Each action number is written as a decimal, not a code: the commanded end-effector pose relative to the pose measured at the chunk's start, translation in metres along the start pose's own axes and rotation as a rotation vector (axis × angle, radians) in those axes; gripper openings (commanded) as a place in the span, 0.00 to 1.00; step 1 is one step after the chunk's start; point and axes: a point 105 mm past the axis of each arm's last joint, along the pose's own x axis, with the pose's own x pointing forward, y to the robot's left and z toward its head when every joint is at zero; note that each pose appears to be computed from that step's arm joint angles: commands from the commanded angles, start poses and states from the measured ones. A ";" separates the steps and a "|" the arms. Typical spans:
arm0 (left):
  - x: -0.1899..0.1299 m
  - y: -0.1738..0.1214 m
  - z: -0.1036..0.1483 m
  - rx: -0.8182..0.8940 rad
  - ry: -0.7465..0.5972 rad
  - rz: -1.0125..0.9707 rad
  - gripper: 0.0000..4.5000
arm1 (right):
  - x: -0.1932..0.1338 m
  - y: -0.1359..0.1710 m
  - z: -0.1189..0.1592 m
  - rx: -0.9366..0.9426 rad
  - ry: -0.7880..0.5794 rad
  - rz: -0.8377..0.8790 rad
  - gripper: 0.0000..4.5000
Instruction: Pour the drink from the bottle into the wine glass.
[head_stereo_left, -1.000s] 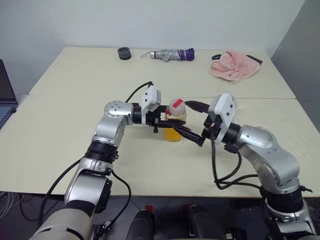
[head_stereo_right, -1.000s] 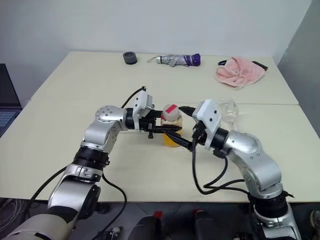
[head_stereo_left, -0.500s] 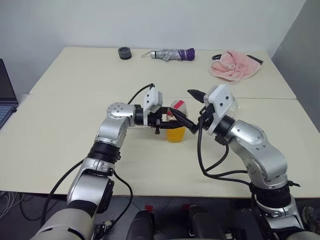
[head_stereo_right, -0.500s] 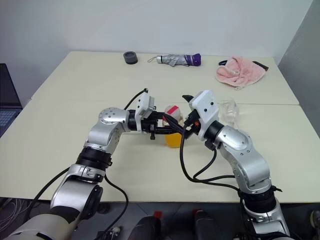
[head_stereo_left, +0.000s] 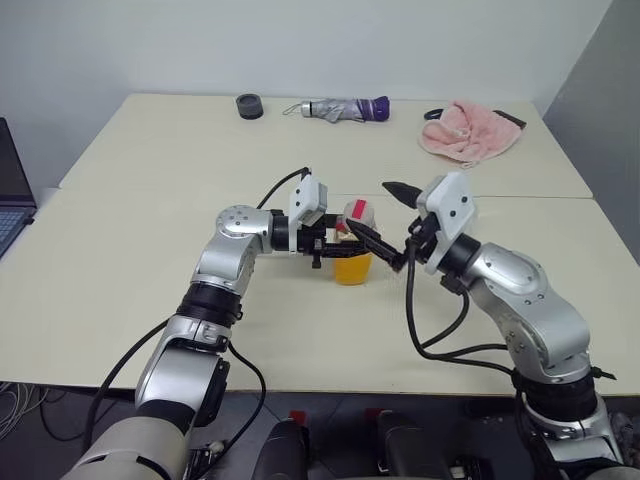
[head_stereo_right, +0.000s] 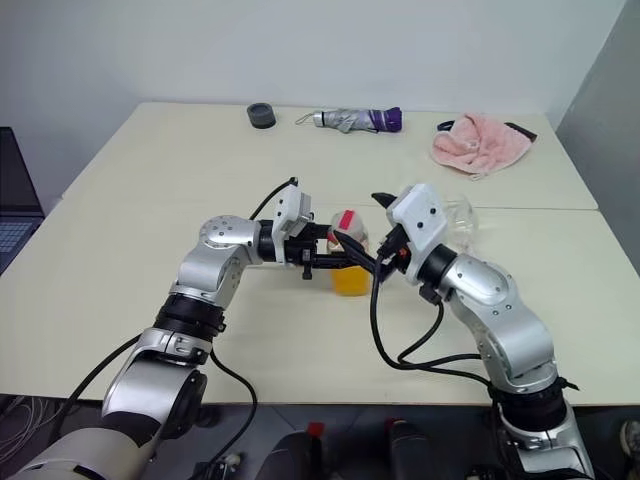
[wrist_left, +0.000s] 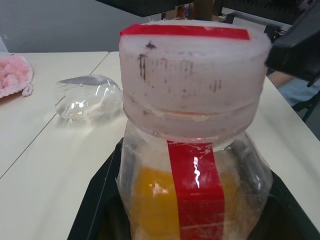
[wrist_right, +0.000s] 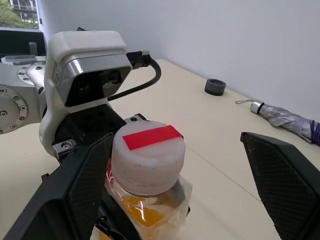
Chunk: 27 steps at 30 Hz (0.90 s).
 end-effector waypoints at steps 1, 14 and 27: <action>-0.001 0.003 0.020 0.069 -0.036 -0.007 0.40 | -0.010 -0.019 0.007 -0.029 -0.012 -0.085 0.96; -0.003 0.004 0.020 0.068 -0.035 -0.004 0.40 | -0.012 -0.018 0.005 -0.030 -0.001 -0.073 0.96; -0.003 0.005 0.021 0.071 -0.037 -0.005 0.40 | -0.015 -0.015 0.004 -0.028 0.005 -0.051 0.96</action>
